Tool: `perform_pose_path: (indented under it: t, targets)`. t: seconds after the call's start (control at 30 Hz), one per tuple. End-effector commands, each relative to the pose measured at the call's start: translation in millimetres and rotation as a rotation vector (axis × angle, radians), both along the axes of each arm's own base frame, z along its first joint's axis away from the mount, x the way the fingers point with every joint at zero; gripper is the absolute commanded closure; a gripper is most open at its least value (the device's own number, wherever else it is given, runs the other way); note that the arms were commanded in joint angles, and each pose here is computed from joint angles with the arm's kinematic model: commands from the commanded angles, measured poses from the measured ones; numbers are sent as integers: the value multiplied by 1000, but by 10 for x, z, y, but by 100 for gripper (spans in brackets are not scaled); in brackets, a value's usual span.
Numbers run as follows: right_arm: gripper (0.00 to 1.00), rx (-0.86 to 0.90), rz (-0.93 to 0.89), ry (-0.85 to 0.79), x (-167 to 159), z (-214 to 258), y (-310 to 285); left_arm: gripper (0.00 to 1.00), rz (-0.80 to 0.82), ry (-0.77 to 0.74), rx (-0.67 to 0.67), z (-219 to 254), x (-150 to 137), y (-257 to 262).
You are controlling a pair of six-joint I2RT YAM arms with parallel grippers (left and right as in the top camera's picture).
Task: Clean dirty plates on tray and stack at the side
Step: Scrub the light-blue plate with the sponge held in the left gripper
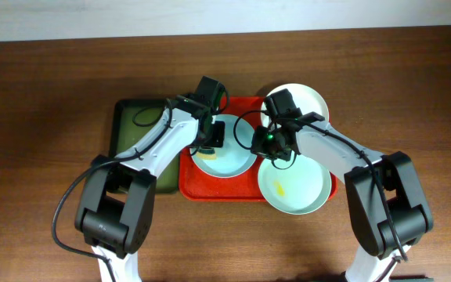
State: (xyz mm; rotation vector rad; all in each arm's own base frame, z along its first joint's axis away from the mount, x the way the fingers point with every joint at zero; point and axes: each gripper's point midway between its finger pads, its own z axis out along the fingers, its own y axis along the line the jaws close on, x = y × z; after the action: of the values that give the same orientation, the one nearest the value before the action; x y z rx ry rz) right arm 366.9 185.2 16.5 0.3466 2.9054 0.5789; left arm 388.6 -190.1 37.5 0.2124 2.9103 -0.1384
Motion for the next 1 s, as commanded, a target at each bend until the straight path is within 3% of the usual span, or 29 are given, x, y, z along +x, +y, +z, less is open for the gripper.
perform_pose_path:
  t: [0.0,0.17,0.23,0.33,0.43,0.53,0.6,0.7,0.97]
  targets:
    - [96,13,-36,28,-31,-35,26,100,21,-13,4,-9,-18,21]
    - [96,13,-35,27,-31,-35,27,100,42,-73,-8,-325,-12,57]
    - [96,13,-35,28,-32,-35,26,100,115,-41,-19,-510,-152,117]
    - [96,11,-21,23,-48,-33,78,100,47,69,-276,-500,-352,-323]
    - [96,-24,-23,6,-34,-48,59,100,11,4,-397,-97,-112,-483]
    - [96,-25,-15,2,-33,-47,61,100,36,-106,-376,409,137,-272]
    - [96,-27,-6,-2,-33,-47,61,100,13,-175,-246,543,215,-63]
    - [96,-28,-1,-3,-35,-48,62,100,20,-196,-112,481,241,157]
    - [96,-53,75,-8,-86,-66,40,100,16,-121,-80,-4,262,133]
